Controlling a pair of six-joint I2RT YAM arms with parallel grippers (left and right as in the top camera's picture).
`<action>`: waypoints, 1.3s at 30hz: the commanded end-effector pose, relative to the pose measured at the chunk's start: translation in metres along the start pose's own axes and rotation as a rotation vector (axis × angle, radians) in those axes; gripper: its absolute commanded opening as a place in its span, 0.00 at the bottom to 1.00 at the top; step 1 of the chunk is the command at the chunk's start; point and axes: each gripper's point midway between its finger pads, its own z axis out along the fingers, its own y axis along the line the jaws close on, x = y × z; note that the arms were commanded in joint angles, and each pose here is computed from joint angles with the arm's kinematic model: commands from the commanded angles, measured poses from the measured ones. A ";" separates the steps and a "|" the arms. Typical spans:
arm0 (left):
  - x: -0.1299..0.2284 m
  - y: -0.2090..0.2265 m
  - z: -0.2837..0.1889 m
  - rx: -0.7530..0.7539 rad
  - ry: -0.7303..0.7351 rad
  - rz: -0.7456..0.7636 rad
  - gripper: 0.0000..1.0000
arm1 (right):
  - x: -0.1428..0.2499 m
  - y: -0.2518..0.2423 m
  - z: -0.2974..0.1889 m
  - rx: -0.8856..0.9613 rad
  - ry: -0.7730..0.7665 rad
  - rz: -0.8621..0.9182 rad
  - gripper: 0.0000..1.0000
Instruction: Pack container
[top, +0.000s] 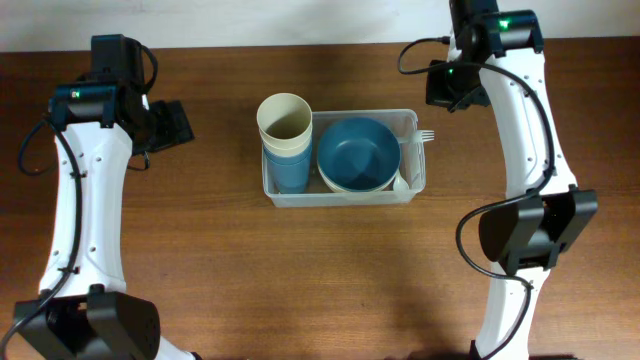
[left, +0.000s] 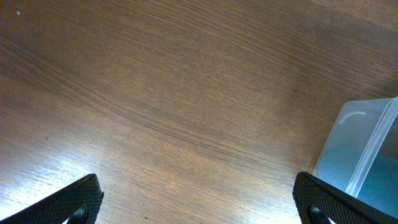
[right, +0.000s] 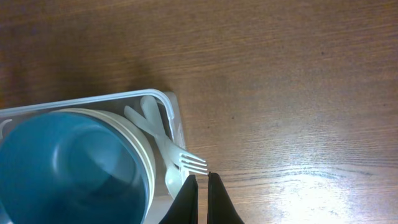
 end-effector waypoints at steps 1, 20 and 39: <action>0.001 0.002 0.002 -0.007 0.004 -0.013 1.00 | 0.006 -0.004 0.011 0.018 0.036 0.006 0.04; 0.001 0.002 0.002 -0.007 0.004 -0.013 1.00 | 0.038 -0.027 0.078 -0.017 0.194 0.032 0.04; 0.001 0.002 0.002 -0.007 0.004 -0.013 1.00 | 0.043 0.000 0.074 -0.195 0.215 -0.095 0.04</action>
